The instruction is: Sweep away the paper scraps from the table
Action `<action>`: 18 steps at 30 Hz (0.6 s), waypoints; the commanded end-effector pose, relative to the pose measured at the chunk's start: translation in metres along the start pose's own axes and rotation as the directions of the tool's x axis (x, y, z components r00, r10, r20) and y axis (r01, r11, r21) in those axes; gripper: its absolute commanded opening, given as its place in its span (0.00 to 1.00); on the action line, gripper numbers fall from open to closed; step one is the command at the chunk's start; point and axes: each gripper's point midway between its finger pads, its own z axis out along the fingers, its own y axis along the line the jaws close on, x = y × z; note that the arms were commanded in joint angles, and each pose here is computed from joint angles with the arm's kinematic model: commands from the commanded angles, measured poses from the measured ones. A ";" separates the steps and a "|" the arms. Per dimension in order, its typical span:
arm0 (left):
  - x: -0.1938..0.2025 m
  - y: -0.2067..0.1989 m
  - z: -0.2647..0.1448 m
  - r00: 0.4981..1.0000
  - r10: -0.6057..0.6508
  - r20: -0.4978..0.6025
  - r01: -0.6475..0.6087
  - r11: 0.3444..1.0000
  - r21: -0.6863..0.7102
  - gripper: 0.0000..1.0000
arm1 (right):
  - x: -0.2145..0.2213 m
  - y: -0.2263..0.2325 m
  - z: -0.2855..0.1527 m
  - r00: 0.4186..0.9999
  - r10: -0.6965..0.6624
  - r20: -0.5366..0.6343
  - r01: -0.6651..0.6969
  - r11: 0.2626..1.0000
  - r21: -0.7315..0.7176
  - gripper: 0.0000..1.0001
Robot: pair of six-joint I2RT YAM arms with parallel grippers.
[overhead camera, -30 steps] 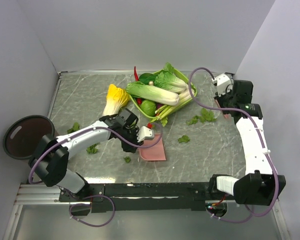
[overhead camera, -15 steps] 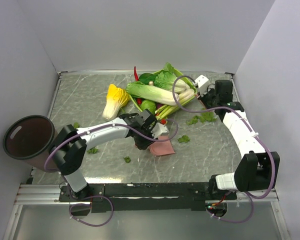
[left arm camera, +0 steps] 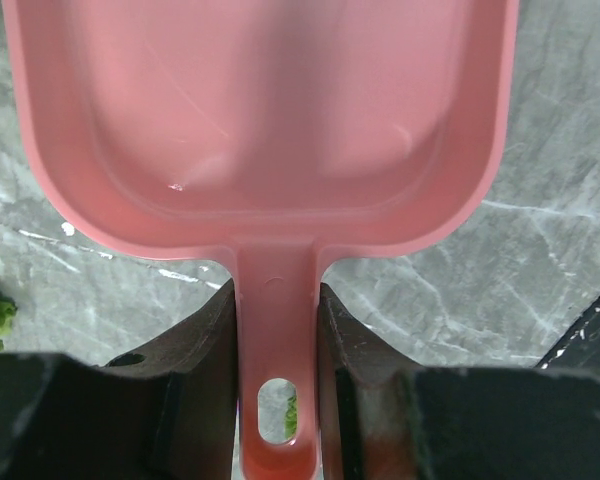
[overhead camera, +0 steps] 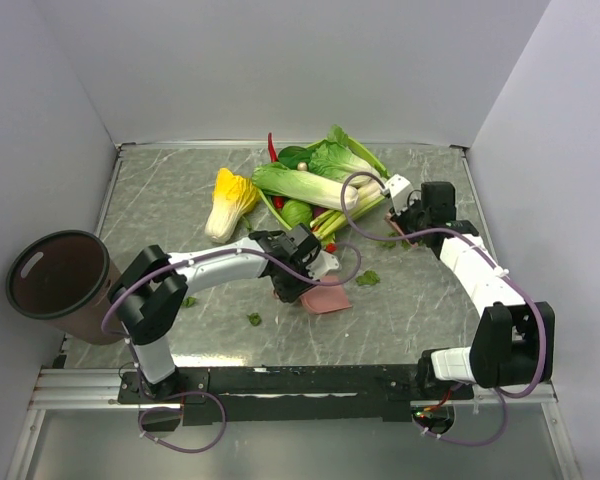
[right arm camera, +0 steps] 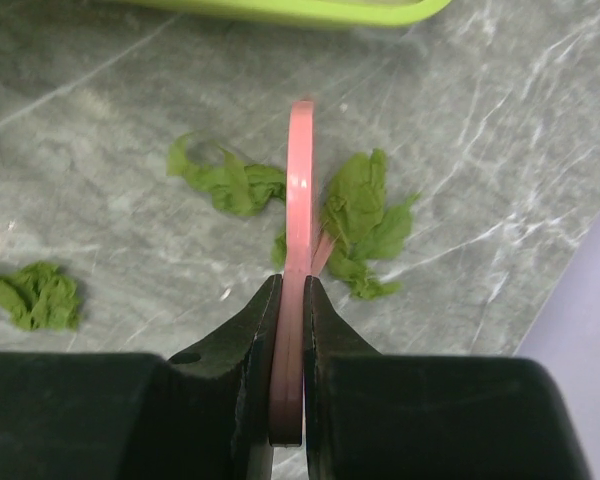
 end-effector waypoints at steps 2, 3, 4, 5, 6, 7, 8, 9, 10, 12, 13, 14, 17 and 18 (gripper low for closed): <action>-0.013 -0.003 0.002 0.999 -0.020 0.035 0.020 1.000 -0.007 0.02 | -0.005 0.017 -0.010 1.000 0.006 0.004 -0.006 0.998 -0.066 0.00; -0.012 -0.003 0.006 0.999 -0.027 0.027 0.027 1.000 -0.007 0.01 | -0.005 0.022 -0.010 1.000 0.007 0.001 -0.007 0.996 -0.087 0.00; -0.014 -0.002 0.007 0.999 -0.036 0.031 0.036 0.999 -0.009 0.01 | -0.005 0.025 -0.011 1.000 0.005 -0.006 -0.006 0.995 -0.100 0.00; -0.015 -0.002 0.007 0.998 -0.051 0.033 0.051 0.999 -0.018 0.01 | -0.002 0.031 -0.013 1.000 0.000 -0.020 -0.002 0.993 -0.118 0.00; -0.016 -0.001 0.008 0.998 -0.058 0.032 0.059 0.998 -0.019 0.01 | 0.000 0.035 -0.015 1.000 -0.004 -0.022 0.001 0.992 -0.129 0.00; -0.018 -0.001 0.008 0.997 -0.062 0.037 0.063 0.998 -0.021 0.01 | 0.003 0.039 -0.017 1.000 -0.008 -0.029 0.004 0.990 -0.137 0.00; -0.018 0.001 0.009 0.996 -0.076 0.036 0.077 0.997 -0.027 0.01 | 0.005 0.043 -0.019 0.999 -0.009 -0.035 0.004 0.989 -0.146 0.00; -0.019 0.000 0.010 0.996 -0.076 0.037 0.077 0.997 -0.027 0.01 | 0.009 0.053 -0.024 0.999 -0.011 -0.044 0.004 0.985 -0.174 0.00; -0.021 0.001 0.010 0.996 -0.078 0.042 0.080 0.996 -0.028 0.01 | 0.011 0.058 -0.027 0.999 -0.004 -0.050 -0.006 0.982 -0.190 0.00; -0.022 0.002 0.013 0.996 -0.084 0.037 0.085 0.996 -0.028 0.01 | 0.010 0.073 -0.036 0.999 0.001 -0.053 -0.013 0.973 -0.229 0.00; -0.026 0.002 0.012 0.995 -0.088 0.037 0.089 0.996 -0.030 0.01 | 0.012 0.086 -0.041 0.997 0.025 -0.067 -0.043 0.962 -0.271 0.00; -0.027 0.003 0.013 0.995 -0.097 0.037 0.098 0.995 -0.027 0.01 | 0.013 0.095 -0.045 0.997 0.034 -0.075 -0.055 0.953 -0.298 0.00; -0.031 0.002 0.016 0.995 -0.089 0.045 0.091 0.996 -0.027 0.01 | 0.012 0.131 -0.062 0.995 0.076 -0.072 -0.099 0.907 -0.410 0.00; -0.031 0.001 0.017 0.995 -0.087 0.043 0.088 0.996 -0.027 0.01 | 0.008 0.138 -0.068 0.992 0.106 -0.065 -0.124 0.888 -0.443 0.00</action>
